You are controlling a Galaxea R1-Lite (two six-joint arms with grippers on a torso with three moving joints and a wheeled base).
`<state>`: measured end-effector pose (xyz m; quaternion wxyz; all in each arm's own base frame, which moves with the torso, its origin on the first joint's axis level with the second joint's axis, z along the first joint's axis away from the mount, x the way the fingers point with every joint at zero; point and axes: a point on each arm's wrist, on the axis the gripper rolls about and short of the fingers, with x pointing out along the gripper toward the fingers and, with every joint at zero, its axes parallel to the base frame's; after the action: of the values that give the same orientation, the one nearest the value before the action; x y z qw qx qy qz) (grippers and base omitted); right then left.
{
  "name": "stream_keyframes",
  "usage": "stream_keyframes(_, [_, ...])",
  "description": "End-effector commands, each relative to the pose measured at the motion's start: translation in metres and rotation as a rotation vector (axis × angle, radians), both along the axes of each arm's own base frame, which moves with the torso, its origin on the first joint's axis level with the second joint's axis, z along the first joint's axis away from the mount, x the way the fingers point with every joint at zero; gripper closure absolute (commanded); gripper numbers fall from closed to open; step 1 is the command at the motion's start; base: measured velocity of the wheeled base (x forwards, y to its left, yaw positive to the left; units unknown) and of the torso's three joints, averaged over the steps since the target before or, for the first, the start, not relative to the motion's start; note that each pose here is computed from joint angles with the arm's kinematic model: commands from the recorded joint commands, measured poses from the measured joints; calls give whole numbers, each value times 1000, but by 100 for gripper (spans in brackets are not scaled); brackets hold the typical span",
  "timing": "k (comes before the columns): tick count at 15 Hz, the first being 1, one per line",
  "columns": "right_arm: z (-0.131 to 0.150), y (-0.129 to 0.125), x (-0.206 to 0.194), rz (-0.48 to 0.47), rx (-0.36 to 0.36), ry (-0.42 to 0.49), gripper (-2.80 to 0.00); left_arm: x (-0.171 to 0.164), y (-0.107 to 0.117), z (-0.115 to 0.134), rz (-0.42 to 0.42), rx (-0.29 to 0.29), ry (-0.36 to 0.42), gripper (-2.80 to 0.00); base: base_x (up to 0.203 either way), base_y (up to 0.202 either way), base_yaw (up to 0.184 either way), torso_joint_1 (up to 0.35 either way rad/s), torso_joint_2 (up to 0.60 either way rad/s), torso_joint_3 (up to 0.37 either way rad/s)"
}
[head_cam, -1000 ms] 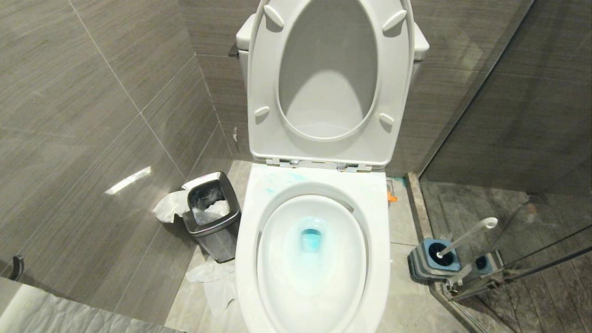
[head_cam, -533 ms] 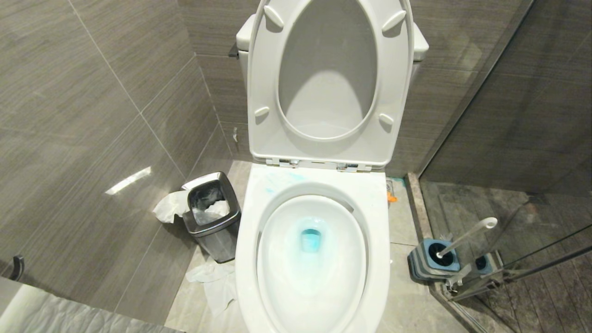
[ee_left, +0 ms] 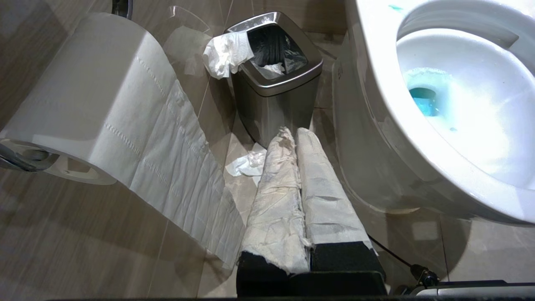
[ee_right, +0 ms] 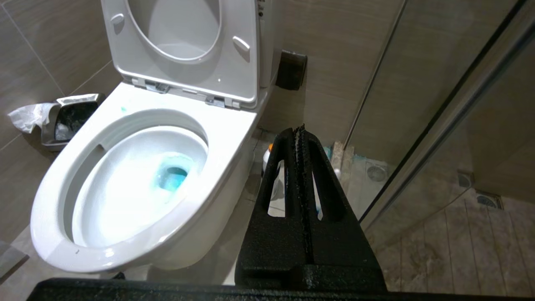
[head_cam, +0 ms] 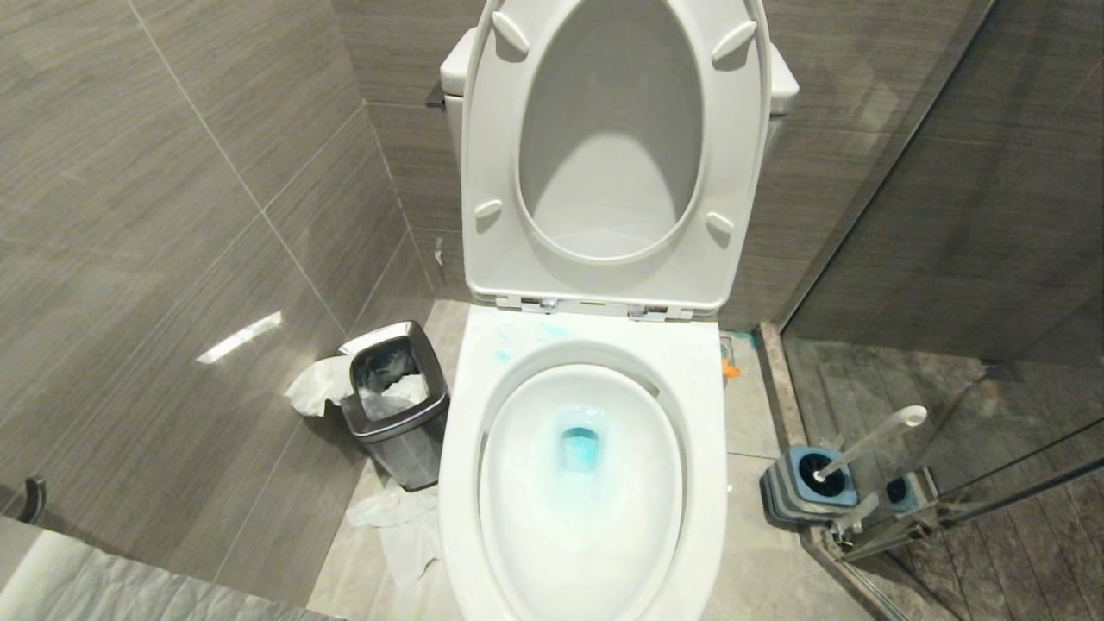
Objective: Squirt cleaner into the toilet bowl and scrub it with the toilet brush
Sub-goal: Flush the toilet
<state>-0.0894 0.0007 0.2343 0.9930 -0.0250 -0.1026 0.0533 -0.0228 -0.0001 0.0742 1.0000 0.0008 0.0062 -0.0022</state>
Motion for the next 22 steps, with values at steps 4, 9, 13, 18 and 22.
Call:
stream_keyframes(4, [-53, 0, 5, -6, 1, 55, 0, 0, 0, 0, 0, 0, 3, 0, 0, 0, 0, 0, 0, 0])
stream_keyframes(9, [-98, 1, 34, -3, 38, 115, 0, 0, 0, 0, 0, 0, 3, 0, 0, 0, 0, 0, 0, 0])
stream_keyframes(13, [-133, -1, 57, -79, 47, 143, 0, 0, 0, 0, 0, 0, 3, 0, 0, 0, 0, 0, 0, 0])
stream_keyframes(18, [-153, -1, 67, -112, 39, 153, 0, 0, 0, 0, 0, 0, 3, 0, 0, 0, 0, 0, 0, 0])
stream_keyframes(22, [-155, -1, 67, -95, -35, 159, 0, 0, 0, 0, 0, 0, 3, 0, 0, 0, 0, 0, 0, 0])
